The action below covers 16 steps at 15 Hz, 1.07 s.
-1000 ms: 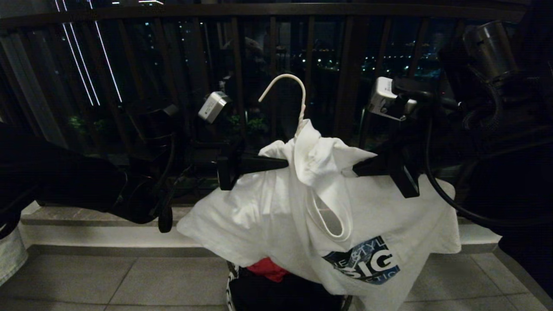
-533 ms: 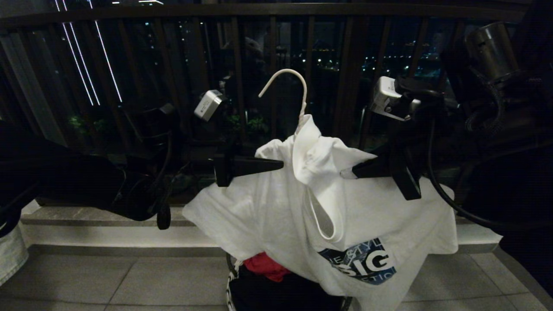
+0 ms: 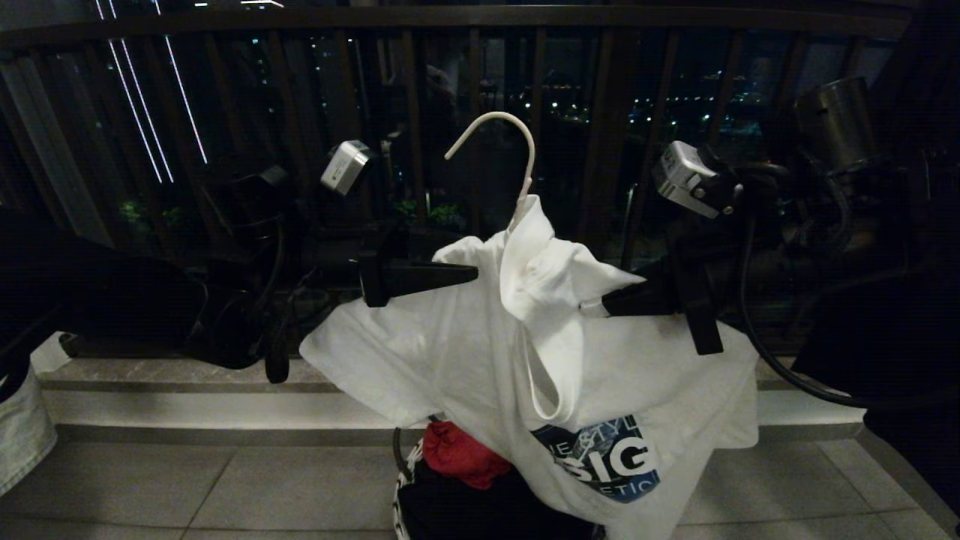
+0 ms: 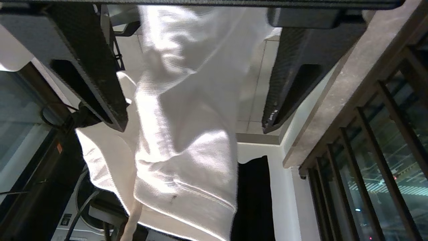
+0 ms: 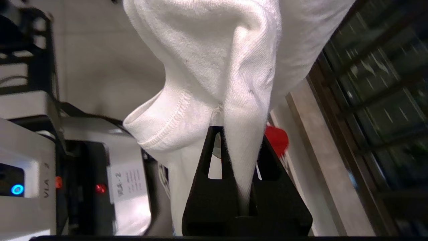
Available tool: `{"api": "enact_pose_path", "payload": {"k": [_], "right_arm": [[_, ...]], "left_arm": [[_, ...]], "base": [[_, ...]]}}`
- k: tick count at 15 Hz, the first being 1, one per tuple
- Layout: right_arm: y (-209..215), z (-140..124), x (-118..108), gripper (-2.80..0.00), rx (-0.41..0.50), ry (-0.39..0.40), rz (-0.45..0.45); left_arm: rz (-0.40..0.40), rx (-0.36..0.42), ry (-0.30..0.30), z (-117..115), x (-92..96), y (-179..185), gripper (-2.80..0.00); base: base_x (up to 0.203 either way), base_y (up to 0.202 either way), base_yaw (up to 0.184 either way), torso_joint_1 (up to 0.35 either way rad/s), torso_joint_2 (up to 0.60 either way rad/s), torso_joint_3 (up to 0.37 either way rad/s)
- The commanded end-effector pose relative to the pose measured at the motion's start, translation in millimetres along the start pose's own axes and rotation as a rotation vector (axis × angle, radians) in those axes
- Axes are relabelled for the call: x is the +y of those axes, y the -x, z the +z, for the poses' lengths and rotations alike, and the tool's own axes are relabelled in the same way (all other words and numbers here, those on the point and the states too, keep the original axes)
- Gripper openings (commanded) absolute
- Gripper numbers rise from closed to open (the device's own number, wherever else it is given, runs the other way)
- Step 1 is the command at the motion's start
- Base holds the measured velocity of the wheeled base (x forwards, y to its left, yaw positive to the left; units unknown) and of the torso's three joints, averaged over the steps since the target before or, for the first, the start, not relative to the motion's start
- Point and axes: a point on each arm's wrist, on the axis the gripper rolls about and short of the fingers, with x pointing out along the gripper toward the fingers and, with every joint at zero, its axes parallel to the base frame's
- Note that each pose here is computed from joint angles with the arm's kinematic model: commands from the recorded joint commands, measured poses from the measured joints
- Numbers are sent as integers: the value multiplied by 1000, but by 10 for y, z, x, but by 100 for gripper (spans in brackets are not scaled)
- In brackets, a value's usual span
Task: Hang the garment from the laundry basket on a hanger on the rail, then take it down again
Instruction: Hang the clothes rack on the clothesline
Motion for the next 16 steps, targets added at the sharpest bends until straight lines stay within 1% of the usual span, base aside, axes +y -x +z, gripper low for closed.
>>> {"api": "enact_pose_path", "payload": {"k": [1, 3, 6, 8, 9, 10, 12, 13, 14, 16], "right_arm": [[-9, -91, -9, -280, 3, -29, 22], [-2, -106, -43, -280, -17, -35, 6], [15, -91, -94, -280, -42, -52, -22], [5, -117, -128, -280, -40, -58, -28], [2, -128, -138, -280, -38, -61, -29], [4, -138, -140, -280, -35, -63, -31], [9, -139, -134, -280, -34, -60, -33], [14, -129, -145, -280, -34, -56, -42], [38, -126, -168, -280, -31, -56, -61], [108, -114, -193, -280, -3, -62, -140]], "left_arm": [[6, -1, -9, 14, 30, 42, 0], [20, -5, -22, 61, 34, 95, 0], [26, -6, -25, 106, -26, 138, 0], [28, -14, -45, 216, -107, 160, 0], [43, -18, -56, 279, -137, 220, 0], [57, -23, -68, 348, -187, 282, -280], [88, -33, -74, 480, -324, 409, -280], [103, -38, -58, 533, -407, 473, -280], [123, -39, -36, 536, -472, 543, -280], [193, -46, 3, 489, -639, 712, -280]], "base": [[0, 0, 0, 0, 0, 0], [0, 0, 0, 0, 0, 0], [0, 0, 0, 0, 0, 0], [0, 0, 0, 0, 0, 0], [0, 0, 0, 0, 0, 0], [0, 0, 0, 0, 0, 0], [0, 0, 0, 0, 0, 0], [0, 0, 0, 0, 0, 0], [0, 0, 0, 0, 0, 0], [0, 0, 0, 0, 0, 0]]}}
